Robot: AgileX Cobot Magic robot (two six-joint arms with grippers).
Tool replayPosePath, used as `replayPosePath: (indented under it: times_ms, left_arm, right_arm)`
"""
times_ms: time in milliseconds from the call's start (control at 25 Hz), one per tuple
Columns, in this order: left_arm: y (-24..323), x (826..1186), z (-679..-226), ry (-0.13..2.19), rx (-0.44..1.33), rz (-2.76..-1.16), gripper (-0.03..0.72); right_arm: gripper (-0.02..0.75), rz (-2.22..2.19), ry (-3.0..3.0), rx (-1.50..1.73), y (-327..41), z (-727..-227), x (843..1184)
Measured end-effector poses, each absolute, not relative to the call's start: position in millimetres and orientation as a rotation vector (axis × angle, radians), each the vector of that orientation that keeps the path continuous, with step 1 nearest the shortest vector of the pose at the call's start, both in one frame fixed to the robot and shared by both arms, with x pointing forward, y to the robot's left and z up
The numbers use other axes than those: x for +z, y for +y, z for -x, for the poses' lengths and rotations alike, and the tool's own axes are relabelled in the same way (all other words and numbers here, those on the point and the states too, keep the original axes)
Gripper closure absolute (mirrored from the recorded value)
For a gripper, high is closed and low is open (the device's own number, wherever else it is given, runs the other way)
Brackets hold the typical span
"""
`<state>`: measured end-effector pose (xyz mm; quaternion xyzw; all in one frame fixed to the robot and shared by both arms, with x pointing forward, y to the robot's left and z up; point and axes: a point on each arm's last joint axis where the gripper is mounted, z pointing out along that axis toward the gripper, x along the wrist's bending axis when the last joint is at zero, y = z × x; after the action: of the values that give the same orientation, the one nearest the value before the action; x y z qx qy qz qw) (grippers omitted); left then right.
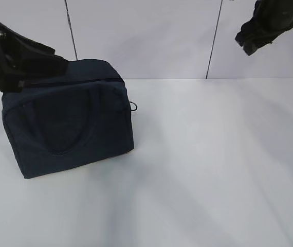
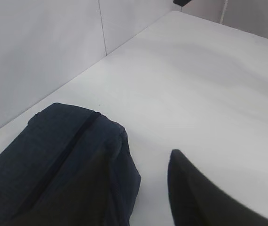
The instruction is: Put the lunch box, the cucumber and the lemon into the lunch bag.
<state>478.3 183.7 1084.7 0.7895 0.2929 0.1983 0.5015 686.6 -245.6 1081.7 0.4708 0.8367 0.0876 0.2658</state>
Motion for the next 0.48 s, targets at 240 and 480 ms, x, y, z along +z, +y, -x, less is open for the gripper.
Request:
replayPosePath:
  times_ms: [240, 480]
  left_arm:
    - [184.0, 1085.2, -478.2, 0.708, 0.486, -1.908, 0.382]
    - [185.5, 1090.2, -475.1, 0.700, 0.507, -1.896, 0.382]
  right_arm:
    - [0.299, -1.529, 1.996, 0.234, -258.7, -680.7, 1099.0]
    - [0.299, -1.514, 1.922, 0.388, -259.6, -647.9, 1156.2]
